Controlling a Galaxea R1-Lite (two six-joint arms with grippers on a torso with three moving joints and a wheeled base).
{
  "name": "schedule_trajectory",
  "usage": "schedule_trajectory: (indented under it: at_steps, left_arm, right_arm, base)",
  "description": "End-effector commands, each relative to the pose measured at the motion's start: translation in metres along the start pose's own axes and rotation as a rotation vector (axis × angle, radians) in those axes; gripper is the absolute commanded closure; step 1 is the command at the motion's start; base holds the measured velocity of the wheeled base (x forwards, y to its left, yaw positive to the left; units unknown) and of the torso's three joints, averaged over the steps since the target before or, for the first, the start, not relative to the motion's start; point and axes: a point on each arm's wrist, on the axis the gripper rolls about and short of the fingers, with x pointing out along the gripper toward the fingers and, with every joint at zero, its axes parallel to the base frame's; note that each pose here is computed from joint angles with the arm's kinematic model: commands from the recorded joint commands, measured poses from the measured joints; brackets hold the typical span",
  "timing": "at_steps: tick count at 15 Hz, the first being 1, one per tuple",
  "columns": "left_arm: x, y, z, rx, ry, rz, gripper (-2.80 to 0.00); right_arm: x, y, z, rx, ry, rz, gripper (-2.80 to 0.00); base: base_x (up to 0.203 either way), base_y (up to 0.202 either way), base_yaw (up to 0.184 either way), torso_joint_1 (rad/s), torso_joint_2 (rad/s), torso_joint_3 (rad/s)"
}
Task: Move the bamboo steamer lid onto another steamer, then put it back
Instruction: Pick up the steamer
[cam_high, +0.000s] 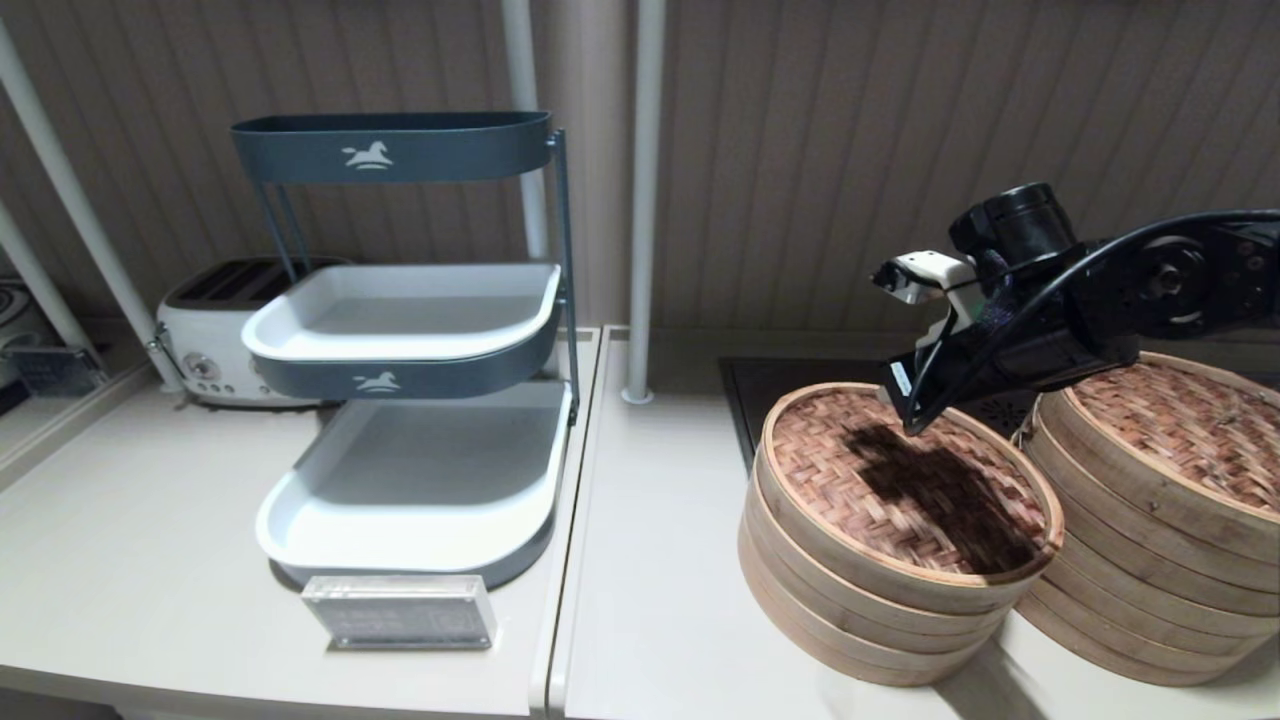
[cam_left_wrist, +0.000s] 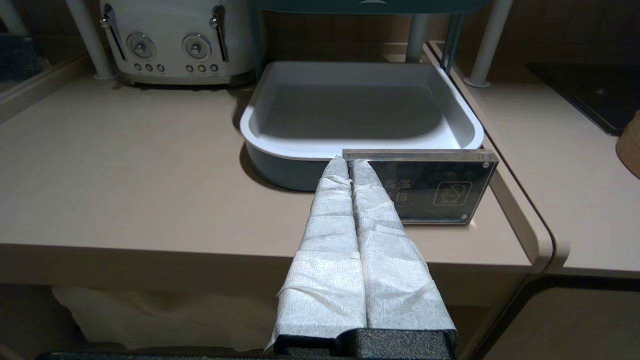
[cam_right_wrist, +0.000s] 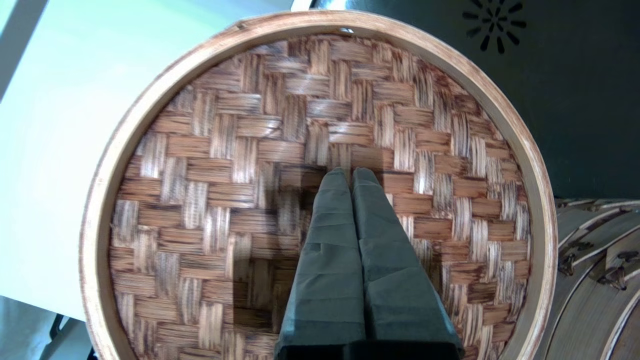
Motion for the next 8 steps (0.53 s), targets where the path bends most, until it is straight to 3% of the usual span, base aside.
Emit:
schedule_trajectory:
  at_steps: [1,6,7,8]
  left_arm:
    - [0.002,0.000,-0.008,0.000,0.026,0.000,0.00]
    - [0.002,0.000,-0.008,0.000,0.025,0.000,0.00]
    - [0.002,0.000,-0.008,0.000,0.025,0.000,0.00]
    - [0.002,0.000,-0.008,0.000,0.025,0.000,0.00]
  right_arm:
    - [0.001,0.000,-0.003,0.001,0.015,-0.002,0.00]
    - [0.009,-0.001,-0.020,0.012,0.078,0.000,0.00]
    - [0.007,-0.001,-0.021,0.015,0.077,-0.008,-2.80]
    - [0.006,-0.001,-0.021,0.015,0.080,-0.009,-2.80]
  base:
    - [0.000,0.000,0.000,0.000,0.00,0.000]
    - [0.000,0.000,0.000,0.000,0.00,0.000]
    - [0.000,0.000,0.000,0.000,0.00,0.000]
    - [0.000,0.000,0.000,0.000,0.00,0.000]
